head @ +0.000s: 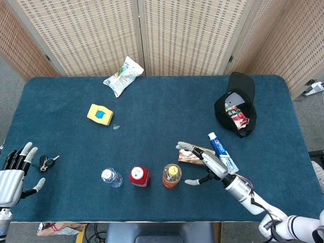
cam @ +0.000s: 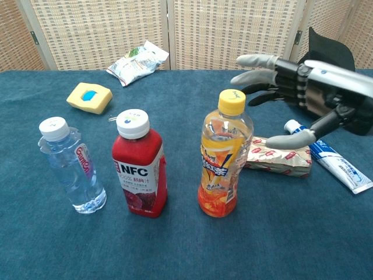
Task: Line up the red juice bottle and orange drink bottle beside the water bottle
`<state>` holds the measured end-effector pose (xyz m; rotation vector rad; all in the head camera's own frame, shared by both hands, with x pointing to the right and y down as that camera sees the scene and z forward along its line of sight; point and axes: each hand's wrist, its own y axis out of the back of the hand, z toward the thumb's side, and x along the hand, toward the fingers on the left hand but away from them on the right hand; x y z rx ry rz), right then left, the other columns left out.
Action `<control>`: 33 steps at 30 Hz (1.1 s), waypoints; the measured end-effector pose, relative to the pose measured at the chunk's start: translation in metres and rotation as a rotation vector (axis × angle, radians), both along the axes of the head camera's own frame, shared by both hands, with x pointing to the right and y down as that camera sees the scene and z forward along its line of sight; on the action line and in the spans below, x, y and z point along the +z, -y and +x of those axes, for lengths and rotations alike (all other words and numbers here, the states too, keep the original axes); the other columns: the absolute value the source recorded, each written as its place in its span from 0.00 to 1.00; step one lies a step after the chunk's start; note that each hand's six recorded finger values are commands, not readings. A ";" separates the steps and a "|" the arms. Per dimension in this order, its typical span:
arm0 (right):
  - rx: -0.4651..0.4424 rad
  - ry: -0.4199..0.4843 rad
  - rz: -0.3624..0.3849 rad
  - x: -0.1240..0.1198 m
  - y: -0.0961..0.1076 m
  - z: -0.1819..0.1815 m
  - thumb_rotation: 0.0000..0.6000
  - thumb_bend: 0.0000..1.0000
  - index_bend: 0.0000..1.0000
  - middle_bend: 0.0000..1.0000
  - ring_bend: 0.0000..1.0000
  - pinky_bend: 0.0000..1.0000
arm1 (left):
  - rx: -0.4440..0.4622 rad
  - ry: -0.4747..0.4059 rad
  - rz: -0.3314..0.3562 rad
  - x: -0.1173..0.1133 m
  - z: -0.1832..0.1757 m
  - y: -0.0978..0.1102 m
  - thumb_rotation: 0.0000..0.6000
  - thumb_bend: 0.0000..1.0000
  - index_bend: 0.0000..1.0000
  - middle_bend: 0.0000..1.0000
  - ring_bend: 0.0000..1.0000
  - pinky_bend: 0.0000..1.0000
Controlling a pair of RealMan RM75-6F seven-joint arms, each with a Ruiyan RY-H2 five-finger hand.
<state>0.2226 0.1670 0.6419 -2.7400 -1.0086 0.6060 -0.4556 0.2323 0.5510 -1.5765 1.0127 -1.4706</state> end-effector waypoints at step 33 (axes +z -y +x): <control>0.324 -0.924 0.352 -0.088 -0.036 0.186 1.00 0.32 0.24 0.28 0.21 0.25 | 0.009 -0.033 -0.013 0.011 0.014 -0.005 1.00 0.24 0.00 0.00 0.00 0.02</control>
